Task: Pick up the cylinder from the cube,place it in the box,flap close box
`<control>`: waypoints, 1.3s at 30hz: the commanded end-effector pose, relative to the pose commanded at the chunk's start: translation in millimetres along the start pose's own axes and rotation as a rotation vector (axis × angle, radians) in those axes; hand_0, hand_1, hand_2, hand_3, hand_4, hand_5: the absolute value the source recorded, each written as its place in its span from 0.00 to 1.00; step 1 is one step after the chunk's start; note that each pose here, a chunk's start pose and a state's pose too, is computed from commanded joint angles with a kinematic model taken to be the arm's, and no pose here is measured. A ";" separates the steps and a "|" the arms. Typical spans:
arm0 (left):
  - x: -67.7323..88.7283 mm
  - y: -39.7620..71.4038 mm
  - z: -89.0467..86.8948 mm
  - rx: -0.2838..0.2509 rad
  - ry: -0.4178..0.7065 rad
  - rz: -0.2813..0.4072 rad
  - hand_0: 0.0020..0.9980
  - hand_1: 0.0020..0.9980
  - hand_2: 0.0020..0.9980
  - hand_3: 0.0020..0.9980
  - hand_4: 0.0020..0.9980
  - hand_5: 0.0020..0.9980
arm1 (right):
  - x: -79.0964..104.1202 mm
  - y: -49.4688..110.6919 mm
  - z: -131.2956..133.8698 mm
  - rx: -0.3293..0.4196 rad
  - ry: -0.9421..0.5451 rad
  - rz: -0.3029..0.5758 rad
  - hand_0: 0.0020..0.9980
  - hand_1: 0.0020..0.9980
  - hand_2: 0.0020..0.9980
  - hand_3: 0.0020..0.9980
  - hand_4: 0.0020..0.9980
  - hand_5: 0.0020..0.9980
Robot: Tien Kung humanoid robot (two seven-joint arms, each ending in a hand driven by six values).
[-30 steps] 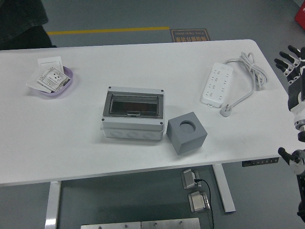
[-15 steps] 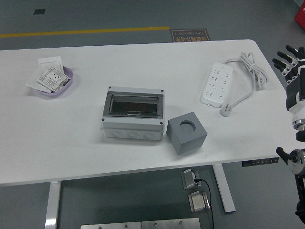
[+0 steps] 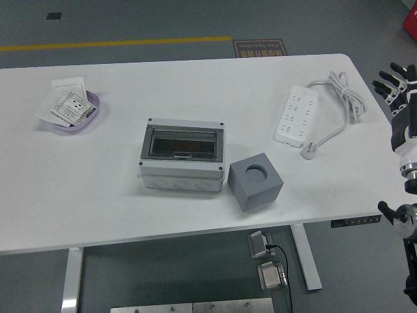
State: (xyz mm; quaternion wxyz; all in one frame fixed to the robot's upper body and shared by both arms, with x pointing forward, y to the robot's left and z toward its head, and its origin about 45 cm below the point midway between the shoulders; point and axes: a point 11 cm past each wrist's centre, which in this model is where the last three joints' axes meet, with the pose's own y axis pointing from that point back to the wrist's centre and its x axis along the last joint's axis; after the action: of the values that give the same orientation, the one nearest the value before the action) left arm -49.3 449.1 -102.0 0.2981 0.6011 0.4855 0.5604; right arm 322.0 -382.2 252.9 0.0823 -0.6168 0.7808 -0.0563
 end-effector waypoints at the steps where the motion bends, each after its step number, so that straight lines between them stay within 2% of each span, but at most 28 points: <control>1: -0.2 0.0 -0.3 0.002 -0.003 -0.003 0.63 0.67 0.52 0.61 0.69 0.45 | 0.0 0.0 0.1 -0.001 0.003 0.000 0.79 0.67 0.71 0.75 0.91 0.83; 6: -1.3 -0.2 -2.8 0.018 -0.005 -0.019 0.63 0.67 0.52 0.61 0.69 0.45 | 0.3 -0.1 0.0 -0.002 0.010 0.002 0.79 0.67 0.71 0.75 0.91 0.83; 12: -7.8 0.4 -9.4 0.075 -0.049 -0.074 0.64 0.65 0.54 0.62 0.69 0.45 | -1.7 1.3 3.1 -0.013 0.014 -0.004 0.79 0.67 0.71 0.75 0.91 0.83; 13: -8.8 0.5 -10.2 0.083 -0.056 -0.081 0.64 0.68 0.63 0.62 0.69 0.45 | -2.0 1.4 3.5 -0.014 0.014 -0.004 0.79 0.67 0.71 0.75 0.91 0.83; 18: -12.9 1.5 -13.9 0.119 -0.094 -0.112 0.64 0.68 0.63 0.62 0.69 0.45 | -1.4 1.1 2.9 -0.012 0.016 -0.002 0.79 0.67 0.71 0.75 0.91 0.83; 19: -12.9 1.6 -14.5 0.124 -0.100 -0.114 0.68 0.75 0.80 0.67 0.71 0.46 | -1.1 1.1 2.7 -0.012 0.017 -0.002 0.79 0.67 0.72 0.75 0.90 0.83; 24: -11.3 1.7 -16.8 0.141 -0.113 -0.112 0.68 0.75 0.80 0.67 0.71 0.46 | -0.5 1.2 2.2 -0.009 0.018 0.002 0.79 0.67 0.72 0.75 0.90 0.83; 25: -10.6 1.7 -17.2 0.144 -0.116 -0.110 0.73 0.80 0.94 0.89 0.74 0.49 | -0.5 1.3 2.1 -0.008 0.018 0.002 0.80 0.67 0.72 0.75 0.90 0.83; 30: -6.5 1.7 -16.4 0.148 -0.125 -0.084 0.73 0.80 0.94 0.89 0.74 0.49 | -0.4 1.7 1.5 -0.004 0.019 0.004 0.80 0.67 0.72 0.75 0.90 0.83; 31: -5.1 1.6 -15.8 0.145 -0.127 -0.073 0.73 0.82 1.00 0.97 0.74 0.49 | -0.4 1.9 1.5 -0.003 0.019 0.005 0.80 0.67 0.72 0.75 0.90 0.83; 36: 1.4 1.4 -11.0 0.119 -0.134 -0.018 0.73 0.82 1.00 0.97 0.74 0.49 | 0.5 2.6 1.5 -0.001 0.019 0.008 0.80 0.67 0.72 0.75 0.90 0.83; 37: 2.5 1.4 -9.9 0.113 -0.137 -0.008 0.74 0.86 1.00 1.00 0.75 0.49 | 1.0 2.7 1.4 -0.001 0.019 0.009 0.80 0.67 0.72 0.75 0.90 0.83; 39: 3.8 1.4 -8.7 0.106 -0.140 0.002 0.74 0.86 1.00 1.00 0.75 0.49 | 1.9 2.8 1.3 -0.001 0.019 0.011 0.80 0.67 0.72 0.75 0.90 0.83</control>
State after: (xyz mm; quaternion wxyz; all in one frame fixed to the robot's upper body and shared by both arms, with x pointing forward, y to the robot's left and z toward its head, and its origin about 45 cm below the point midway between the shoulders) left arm -57.7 450.4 -97.6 0.2986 0.6544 0.4916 0.4909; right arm 319.2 -383.3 251.0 0.0751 -0.6119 0.7850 -0.0614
